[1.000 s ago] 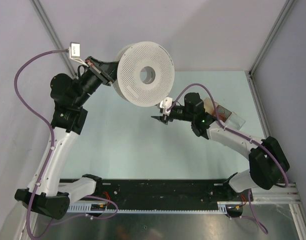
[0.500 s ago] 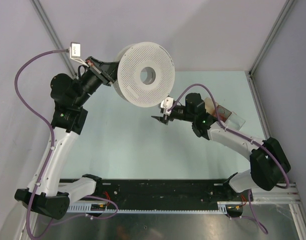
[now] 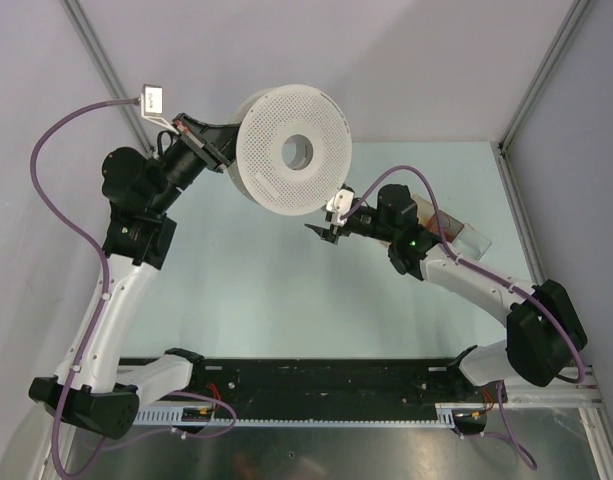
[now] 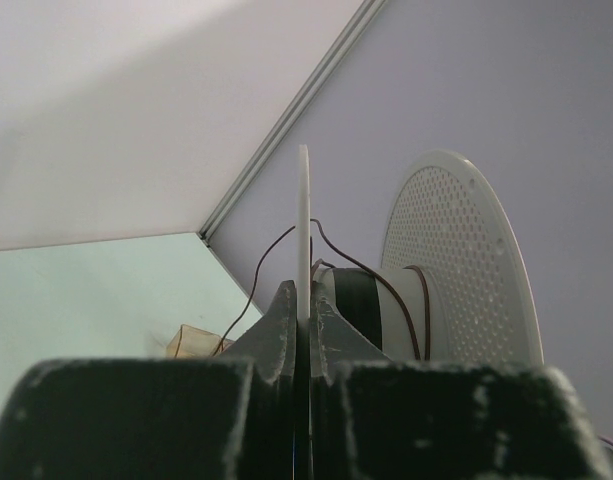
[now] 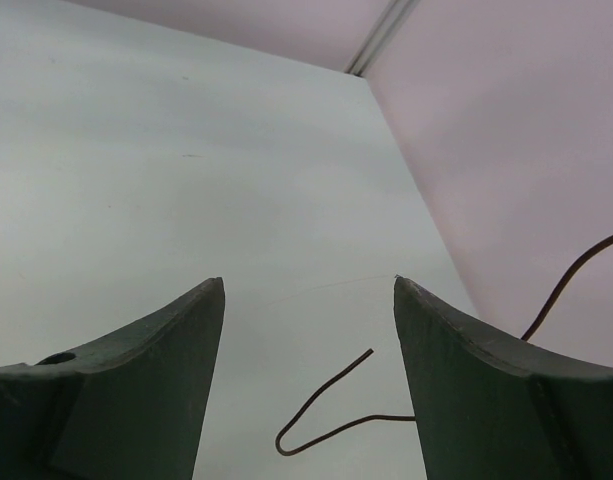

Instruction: Wrap the cables

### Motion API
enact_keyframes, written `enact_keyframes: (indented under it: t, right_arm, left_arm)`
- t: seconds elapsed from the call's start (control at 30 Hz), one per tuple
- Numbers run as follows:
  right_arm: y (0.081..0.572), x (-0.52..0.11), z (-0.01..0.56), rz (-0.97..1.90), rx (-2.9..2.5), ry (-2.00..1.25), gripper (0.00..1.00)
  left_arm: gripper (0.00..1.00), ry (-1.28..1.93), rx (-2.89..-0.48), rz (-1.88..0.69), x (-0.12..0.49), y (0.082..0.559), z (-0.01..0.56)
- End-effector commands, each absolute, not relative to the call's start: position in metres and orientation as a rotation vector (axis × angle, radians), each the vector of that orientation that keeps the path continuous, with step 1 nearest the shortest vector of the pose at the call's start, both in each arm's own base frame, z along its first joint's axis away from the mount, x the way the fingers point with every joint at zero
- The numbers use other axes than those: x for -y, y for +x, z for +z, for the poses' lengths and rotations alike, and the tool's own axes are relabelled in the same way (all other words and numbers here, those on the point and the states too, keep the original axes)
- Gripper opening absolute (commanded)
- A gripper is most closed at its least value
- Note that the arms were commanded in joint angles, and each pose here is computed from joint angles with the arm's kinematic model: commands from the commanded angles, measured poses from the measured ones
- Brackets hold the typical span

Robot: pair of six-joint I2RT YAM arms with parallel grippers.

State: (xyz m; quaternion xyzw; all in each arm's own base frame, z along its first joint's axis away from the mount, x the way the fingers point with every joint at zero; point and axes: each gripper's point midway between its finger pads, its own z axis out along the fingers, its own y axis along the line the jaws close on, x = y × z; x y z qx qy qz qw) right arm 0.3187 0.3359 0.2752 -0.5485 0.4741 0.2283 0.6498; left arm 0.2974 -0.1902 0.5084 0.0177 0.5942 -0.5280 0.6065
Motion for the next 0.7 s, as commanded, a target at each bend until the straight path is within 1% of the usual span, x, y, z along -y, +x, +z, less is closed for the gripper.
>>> enact_keyframes:
  t: [0.0,0.13,0.23,0.33,0.47,0.67]
  right_arm:
    - [0.332,-0.330,0.279,0.464,-1.088,-1.205,0.73]
    - [0.337,-0.324,0.262,0.457,-1.135,-1.232,0.71]
    - [0.339,-0.319,0.253,0.457,-1.158,-1.246,0.68]
    - [0.338,-0.316,0.248,0.457,-1.167,-1.260,0.61]
    - [0.338,-0.315,0.245,0.461,-1.171,-1.264,0.47]
    - [0.339,-0.323,0.245,0.463,-1.150,-1.259,0.44]
  left_arm:
    - [0.00,0.101,-1.214,-1.241,0.186,0.270,0.553]
    - [0.00,0.097,-1.213,-1.237,0.185,0.271,0.553]
    - [0.00,0.095,-1.213,-1.236,0.185,0.271,0.553]
    - [0.00,0.092,-1.215,-1.234,0.184,0.272,0.552]
    - [0.00,0.082,-1.223,-1.233,0.184,0.275,0.549]
    - [0.00,0.072,-1.232,-1.244,0.185,0.277,0.547]
